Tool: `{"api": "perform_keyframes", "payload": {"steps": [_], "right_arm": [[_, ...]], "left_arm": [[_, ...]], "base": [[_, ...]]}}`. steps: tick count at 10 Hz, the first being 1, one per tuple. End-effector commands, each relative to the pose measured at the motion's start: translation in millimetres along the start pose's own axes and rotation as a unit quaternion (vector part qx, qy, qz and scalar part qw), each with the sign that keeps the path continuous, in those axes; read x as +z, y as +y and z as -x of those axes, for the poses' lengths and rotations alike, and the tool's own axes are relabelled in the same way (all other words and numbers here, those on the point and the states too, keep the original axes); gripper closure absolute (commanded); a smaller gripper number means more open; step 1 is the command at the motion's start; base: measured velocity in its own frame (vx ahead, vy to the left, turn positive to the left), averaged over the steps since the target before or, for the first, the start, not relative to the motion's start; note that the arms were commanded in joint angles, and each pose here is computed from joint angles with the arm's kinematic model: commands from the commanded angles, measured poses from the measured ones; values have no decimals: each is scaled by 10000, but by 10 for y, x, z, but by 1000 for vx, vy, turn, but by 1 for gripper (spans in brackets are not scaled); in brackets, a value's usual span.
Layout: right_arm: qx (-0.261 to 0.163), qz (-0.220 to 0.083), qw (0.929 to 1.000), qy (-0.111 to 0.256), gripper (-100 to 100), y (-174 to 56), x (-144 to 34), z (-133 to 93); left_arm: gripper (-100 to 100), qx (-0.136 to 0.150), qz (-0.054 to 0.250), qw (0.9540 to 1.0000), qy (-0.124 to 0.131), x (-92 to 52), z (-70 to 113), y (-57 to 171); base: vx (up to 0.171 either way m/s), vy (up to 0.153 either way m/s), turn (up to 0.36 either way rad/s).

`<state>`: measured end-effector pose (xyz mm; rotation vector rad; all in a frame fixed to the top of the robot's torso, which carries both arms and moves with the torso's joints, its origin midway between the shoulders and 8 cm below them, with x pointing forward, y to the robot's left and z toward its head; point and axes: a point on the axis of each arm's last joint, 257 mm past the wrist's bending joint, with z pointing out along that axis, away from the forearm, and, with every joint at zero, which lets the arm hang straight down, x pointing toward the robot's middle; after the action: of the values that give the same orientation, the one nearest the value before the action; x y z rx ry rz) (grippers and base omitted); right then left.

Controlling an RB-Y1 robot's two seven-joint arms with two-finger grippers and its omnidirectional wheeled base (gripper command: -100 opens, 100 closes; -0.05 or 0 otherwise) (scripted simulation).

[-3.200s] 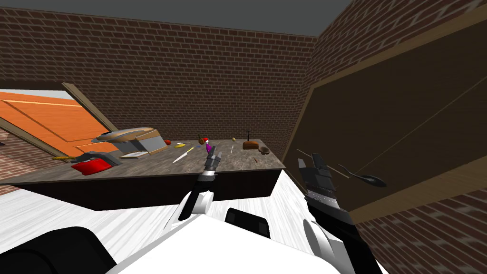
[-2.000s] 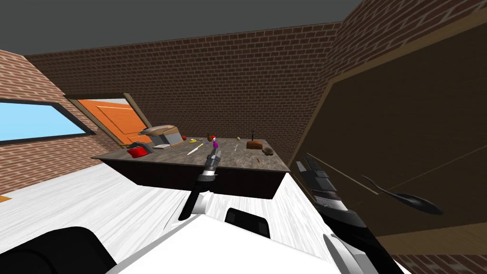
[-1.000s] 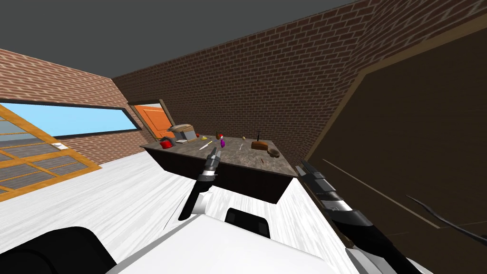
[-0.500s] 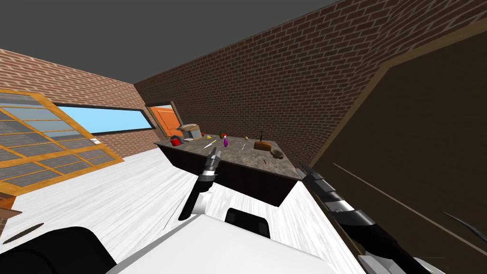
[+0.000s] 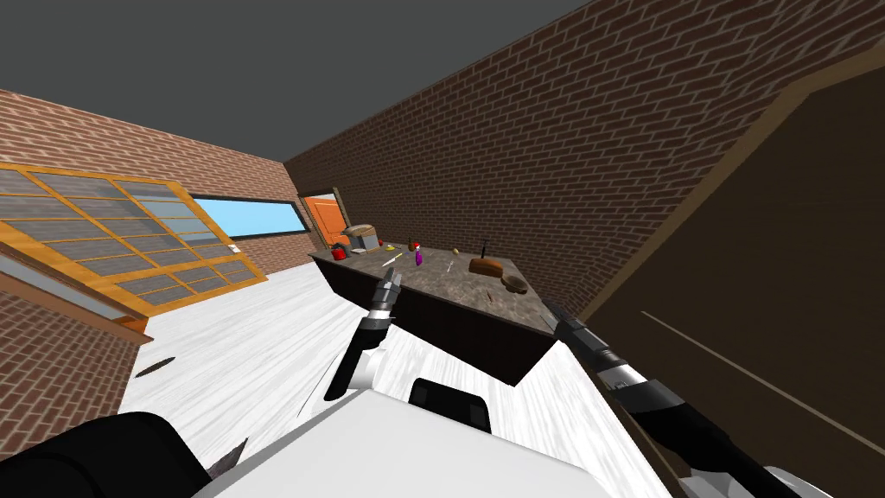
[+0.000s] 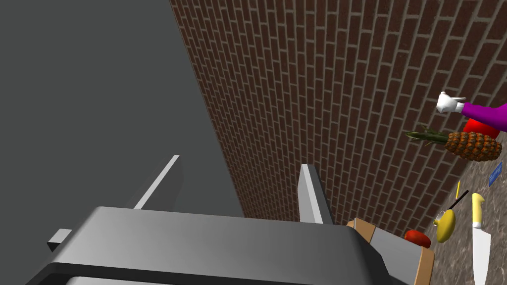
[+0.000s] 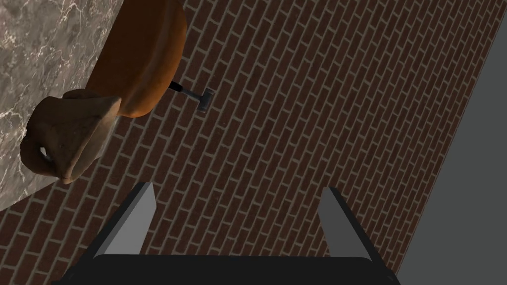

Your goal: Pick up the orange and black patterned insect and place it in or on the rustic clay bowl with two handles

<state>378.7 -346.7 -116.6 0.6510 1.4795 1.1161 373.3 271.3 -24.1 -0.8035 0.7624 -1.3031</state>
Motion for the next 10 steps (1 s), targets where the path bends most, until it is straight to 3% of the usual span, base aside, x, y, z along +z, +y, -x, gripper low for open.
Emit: {"api": "perform_keyframes", "payload": {"steps": [1,4,5,6,7,8,9,10], "right_arm": [[-85,-140,9997,159,-100,-69,-20,-7],[-100,-669,9970,387,-100,-416,-124,29],[-221,-691,9961,511,-100,-402,-107,25],[-188,-963,9936,562,-100,-590,-184,53],[-295,-982,9925,668,-100,-576,-169,53],[-268,-1264,9890,713,-100,-768,-260,83],[-370,-1282,9877,811,-100,-755,-245,87],[-352,-1573,9832,853,-100,-950,-352,120]], "left_arm": [[0,0,0,10000,0,0,0,0],[0,1,1,10000,0,-1,1,0],[0,0,0,10000,0,0,0,0],[0,1,1,10000,-1,-1,1,0],[0,0,0,10000,0,0,0,0],[0,1,1,10000,-1,-1,1,0],[0,0,0,10000,0,0,0,0],[0,1,1,10000,-1,-1,1,0]], "base": [[1,6,110],[7,20,189],[11,17,100],[10,30,221],[14,21,106],[19,32,239],[20,26,96],[25,43,201]]}}
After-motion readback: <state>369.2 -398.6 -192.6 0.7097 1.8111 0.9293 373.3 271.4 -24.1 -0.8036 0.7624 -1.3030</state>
